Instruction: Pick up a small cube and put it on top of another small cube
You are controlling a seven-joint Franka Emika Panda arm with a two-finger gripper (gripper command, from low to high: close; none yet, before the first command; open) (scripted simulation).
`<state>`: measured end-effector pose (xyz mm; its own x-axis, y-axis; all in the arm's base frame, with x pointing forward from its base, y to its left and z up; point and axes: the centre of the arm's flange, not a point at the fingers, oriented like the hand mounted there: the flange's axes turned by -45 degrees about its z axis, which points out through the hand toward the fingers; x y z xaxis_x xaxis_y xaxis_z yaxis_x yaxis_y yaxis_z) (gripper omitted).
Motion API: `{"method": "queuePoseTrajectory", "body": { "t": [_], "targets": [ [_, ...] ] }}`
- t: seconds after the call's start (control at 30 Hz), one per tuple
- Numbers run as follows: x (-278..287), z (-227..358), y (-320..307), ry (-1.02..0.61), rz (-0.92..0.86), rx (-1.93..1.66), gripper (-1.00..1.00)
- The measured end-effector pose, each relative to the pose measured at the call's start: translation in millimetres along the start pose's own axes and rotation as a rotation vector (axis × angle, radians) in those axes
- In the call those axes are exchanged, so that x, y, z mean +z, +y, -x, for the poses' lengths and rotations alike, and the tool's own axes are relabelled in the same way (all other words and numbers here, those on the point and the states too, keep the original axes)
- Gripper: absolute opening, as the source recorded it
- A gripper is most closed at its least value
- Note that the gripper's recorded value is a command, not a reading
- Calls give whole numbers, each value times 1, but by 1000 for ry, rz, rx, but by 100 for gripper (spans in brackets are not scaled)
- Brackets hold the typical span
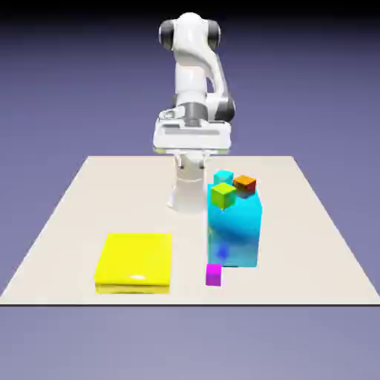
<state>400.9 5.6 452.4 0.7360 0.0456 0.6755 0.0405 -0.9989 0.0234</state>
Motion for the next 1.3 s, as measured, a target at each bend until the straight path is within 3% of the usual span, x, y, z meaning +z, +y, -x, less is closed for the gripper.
{"method": "queuePoseTrajectory", "body": {
  "t": [0.53,1.13,1.2,1.3],
  "targets": [
    [171,-9,-19,-728,-37,89,0],
    [336,87,-57,-1553,-31,145,0],
    [336,87,-57,-1556,-31,145,0],
    [350,140,-62,-1556,-32,145,0]
  ]
}}
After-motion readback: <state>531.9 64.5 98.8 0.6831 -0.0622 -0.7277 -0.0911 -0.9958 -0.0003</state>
